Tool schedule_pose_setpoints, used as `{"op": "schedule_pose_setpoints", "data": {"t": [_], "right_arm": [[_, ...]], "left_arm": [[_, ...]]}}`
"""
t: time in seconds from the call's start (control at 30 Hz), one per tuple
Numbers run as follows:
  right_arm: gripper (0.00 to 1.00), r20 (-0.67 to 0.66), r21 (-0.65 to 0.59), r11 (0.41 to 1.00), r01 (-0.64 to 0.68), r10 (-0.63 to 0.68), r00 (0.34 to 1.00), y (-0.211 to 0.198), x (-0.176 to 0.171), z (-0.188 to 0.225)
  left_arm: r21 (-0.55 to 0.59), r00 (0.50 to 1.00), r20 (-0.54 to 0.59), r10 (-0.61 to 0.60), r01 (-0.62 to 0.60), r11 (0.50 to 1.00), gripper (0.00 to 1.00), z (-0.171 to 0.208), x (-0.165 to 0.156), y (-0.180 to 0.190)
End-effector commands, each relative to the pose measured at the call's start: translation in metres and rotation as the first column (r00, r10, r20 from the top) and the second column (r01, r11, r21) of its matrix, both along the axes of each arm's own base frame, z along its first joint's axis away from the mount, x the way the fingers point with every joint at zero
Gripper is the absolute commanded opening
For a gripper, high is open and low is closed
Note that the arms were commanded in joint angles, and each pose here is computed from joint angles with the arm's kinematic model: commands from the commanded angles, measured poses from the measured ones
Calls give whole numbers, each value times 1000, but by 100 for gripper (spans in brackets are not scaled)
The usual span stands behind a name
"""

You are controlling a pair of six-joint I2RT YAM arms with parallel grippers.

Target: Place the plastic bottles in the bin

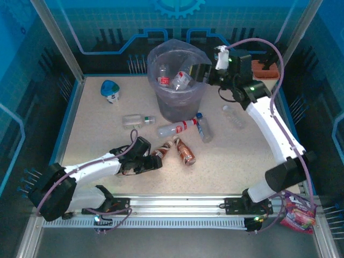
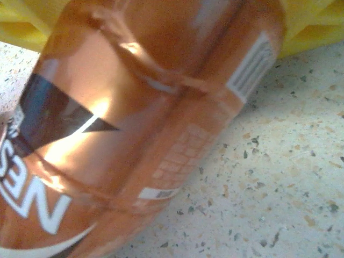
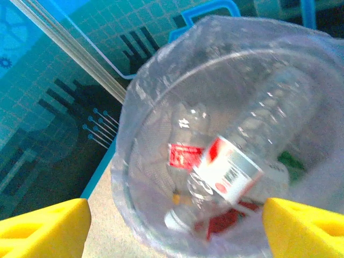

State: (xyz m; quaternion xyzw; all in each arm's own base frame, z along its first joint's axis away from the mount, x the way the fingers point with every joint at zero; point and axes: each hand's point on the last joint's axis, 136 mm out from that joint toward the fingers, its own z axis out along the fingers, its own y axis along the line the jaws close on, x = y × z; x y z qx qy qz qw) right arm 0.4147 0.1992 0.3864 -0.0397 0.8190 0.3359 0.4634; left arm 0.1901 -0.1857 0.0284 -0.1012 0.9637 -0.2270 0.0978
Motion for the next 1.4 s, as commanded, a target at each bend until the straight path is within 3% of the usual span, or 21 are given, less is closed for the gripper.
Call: {"op": "schedule_pose_setpoints", "data": {"t": [0.0,0.13,0.4,0.6,0.93,1.03,1.37], "right_arm": [[84,-27,30,999,-19,20,999,-12,-20,-9],[84,-84,2,1000,-24,24,996,-33,-46,-31],[85,-245,-19,999,43,-46,968,-77,-83,-92],[86,-323,-43,995,91,-100,941,-99,-109,-120],[88,-392,-54,995,87,-101,914,-111,-137,-138],[88,-427,-48,994,101,-112,897,-113,-143,-153],[88,-440,0,985,175,-157,884,-119,-137,-169]], "left_arm": [[-9,1000,17,2,-2,1000,68,4,4,-4],[10,1000,16,-19,19,1000,69,20,0,-1],[201,986,87,-144,124,972,96,58,3,26],[179,957,105,-272,251,951,99,61,21,-3],[197,947,-6,-321,316,928,80,23,26,-15],[195,948,-9,-319,314,929,70,20,27,-16],[190,955,17,-297,288,939,54,27,28,-15]]}}
